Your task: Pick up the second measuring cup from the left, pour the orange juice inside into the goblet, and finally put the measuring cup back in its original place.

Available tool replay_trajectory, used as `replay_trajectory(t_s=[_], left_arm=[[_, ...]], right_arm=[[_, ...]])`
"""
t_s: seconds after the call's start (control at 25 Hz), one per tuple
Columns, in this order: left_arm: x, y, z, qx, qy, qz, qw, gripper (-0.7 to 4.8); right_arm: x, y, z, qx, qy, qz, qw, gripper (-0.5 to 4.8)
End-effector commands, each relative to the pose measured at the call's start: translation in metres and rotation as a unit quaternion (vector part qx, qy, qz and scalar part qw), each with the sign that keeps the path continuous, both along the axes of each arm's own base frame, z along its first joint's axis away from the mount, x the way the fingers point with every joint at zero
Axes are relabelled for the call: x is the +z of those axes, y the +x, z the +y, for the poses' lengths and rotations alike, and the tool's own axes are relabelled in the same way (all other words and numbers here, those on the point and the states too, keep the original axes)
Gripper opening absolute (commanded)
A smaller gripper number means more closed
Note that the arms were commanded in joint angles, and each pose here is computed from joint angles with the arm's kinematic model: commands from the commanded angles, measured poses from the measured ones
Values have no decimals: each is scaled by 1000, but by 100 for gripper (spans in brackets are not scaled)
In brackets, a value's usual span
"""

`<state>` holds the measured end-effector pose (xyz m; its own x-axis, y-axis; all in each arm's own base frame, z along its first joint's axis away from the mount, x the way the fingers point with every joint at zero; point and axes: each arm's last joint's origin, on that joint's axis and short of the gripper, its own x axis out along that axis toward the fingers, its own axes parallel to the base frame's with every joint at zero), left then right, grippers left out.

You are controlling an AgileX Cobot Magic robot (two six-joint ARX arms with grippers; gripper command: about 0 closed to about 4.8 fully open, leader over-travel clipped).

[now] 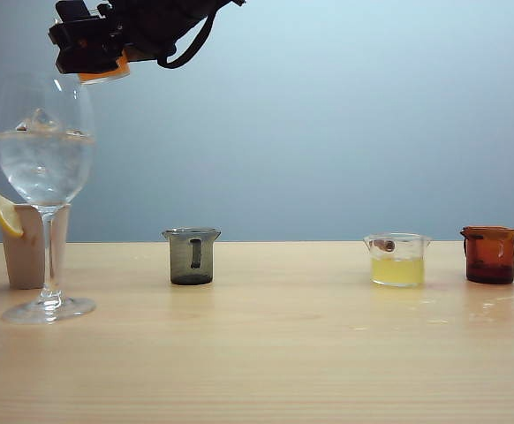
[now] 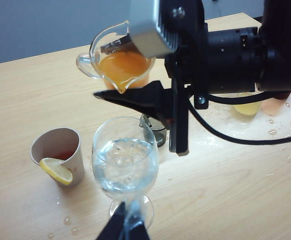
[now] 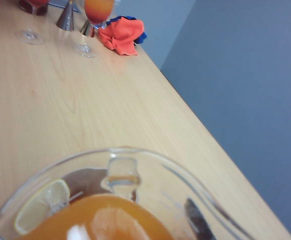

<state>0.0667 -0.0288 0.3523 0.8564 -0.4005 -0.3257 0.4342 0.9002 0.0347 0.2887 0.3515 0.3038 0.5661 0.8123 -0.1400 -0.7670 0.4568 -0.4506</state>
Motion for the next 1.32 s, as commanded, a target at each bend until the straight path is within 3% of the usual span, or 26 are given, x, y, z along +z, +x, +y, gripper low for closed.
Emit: replay_trajectory(t_s=[0.04,0.76,0.92,1.32], left_arm=[[1,0,0,0,-2,-6,1000,-3],[1,0,0,0,-2,-6,1000,-3],[1,0,0,0,-3,-6,1000,-3],[1,0,0,0,-2,-6,1000,-3]], right_arm=[[9,-1,0,-7,4,-33,999,156],[15,-4,2,4,-38,-140,989,156],[15,-9,6,2,-65,-180,981,156],[15,-11,8,4,-82,-203,976,156]])
